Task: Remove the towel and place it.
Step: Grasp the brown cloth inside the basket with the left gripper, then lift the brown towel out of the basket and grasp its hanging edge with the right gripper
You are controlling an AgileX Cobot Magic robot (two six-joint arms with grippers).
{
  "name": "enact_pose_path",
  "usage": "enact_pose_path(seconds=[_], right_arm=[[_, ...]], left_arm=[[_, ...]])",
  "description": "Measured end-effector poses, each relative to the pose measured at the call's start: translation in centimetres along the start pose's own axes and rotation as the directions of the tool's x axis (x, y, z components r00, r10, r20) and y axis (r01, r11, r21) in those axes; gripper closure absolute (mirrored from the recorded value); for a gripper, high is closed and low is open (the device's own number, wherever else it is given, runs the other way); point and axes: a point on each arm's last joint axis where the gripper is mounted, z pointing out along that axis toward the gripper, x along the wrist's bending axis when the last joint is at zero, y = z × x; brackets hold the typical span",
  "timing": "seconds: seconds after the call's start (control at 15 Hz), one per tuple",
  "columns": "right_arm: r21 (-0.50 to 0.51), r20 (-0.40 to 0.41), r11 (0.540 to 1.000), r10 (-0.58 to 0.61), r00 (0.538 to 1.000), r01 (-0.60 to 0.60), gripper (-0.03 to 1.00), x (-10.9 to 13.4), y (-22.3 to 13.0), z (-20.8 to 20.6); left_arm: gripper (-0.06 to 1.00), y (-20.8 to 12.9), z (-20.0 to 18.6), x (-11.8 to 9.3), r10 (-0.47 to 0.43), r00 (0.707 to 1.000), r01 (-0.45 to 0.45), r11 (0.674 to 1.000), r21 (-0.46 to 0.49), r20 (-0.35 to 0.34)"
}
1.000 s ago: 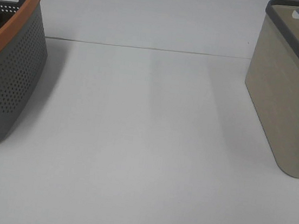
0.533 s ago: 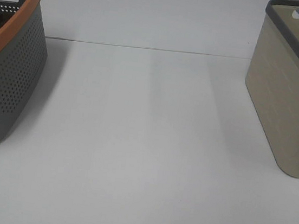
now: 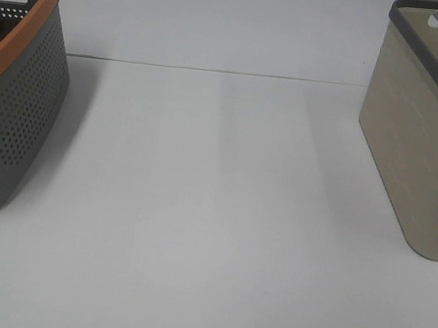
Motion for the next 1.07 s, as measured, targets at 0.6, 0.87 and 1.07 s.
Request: enact_pose_path(seconds=[0.6, 0.87, 1.07], right_arm=[[0.000, 0.000, 1.000, 0.000, 1.000, 0.000, 0.22, 0.0, 0.0, 0.0], [0.000, 0.000, 1.000, 0.000, 1.000, 0.000, 0.22, 0.0, 0.0, 0.0], [0.000, 0.000, 1.000, 0.000, 1.000, 0.000, 0.22, 0.0, 0.0, 0.0]], left_arm=[[0.94, 0.6, -1.6, -2.7, 0.061, 0.972, -0.058, 0.998, -0.022, 0.226], [0.94, 0.5, -4.6, -4.4, 0.133, 0.937, -0.114, 0.990, -0.077, 0.323], [0.94, -0.1, -8.1, -5.4, 0.186, 0.919, -0.141, 0.978, -0.151, 0.348]])
